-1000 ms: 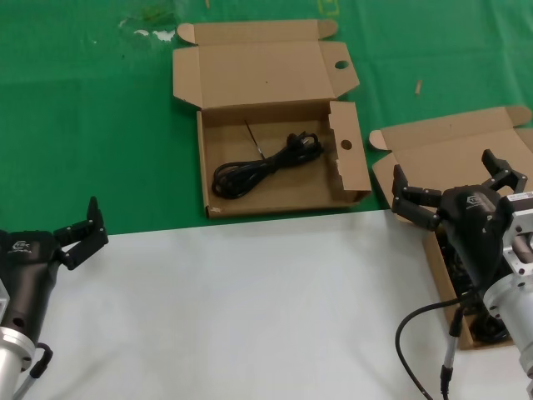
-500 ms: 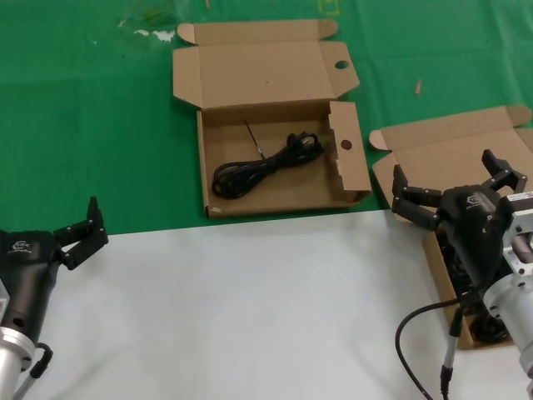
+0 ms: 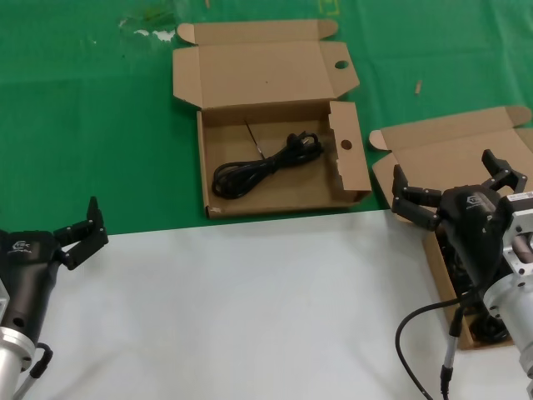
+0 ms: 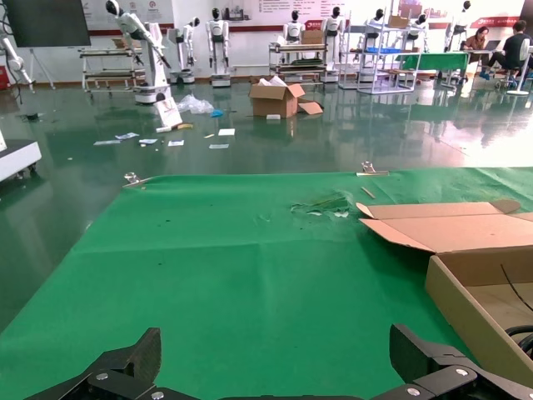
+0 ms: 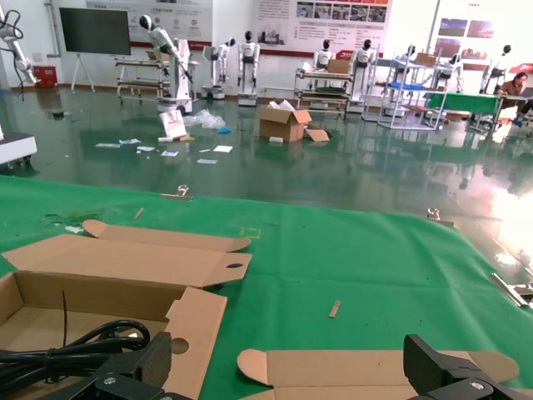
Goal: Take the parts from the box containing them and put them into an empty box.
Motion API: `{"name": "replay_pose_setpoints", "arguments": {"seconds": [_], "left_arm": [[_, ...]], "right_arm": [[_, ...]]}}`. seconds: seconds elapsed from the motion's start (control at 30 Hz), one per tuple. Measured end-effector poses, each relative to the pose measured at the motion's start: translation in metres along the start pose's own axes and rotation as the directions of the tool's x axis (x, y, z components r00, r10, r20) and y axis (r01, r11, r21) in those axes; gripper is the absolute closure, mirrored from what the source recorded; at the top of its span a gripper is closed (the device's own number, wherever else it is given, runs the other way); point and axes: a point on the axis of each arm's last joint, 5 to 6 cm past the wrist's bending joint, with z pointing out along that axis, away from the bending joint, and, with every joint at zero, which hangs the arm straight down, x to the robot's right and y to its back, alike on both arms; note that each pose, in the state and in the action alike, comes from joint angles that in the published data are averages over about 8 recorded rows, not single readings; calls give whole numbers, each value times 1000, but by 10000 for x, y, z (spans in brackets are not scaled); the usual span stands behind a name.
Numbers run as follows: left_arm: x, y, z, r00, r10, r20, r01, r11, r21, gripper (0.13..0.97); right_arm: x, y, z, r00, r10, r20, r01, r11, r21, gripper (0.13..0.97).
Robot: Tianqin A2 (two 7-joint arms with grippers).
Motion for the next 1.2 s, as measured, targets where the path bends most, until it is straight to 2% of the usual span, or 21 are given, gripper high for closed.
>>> {"name": "replay_pose_setpoints", "arguments": {"seconds": [1.2], "left_arm": [[0,0,0,1000,0,0,0,1000,0,132]], "right_arm": [[0,0,0,1000,0,0,0,1000,0,130]]}}
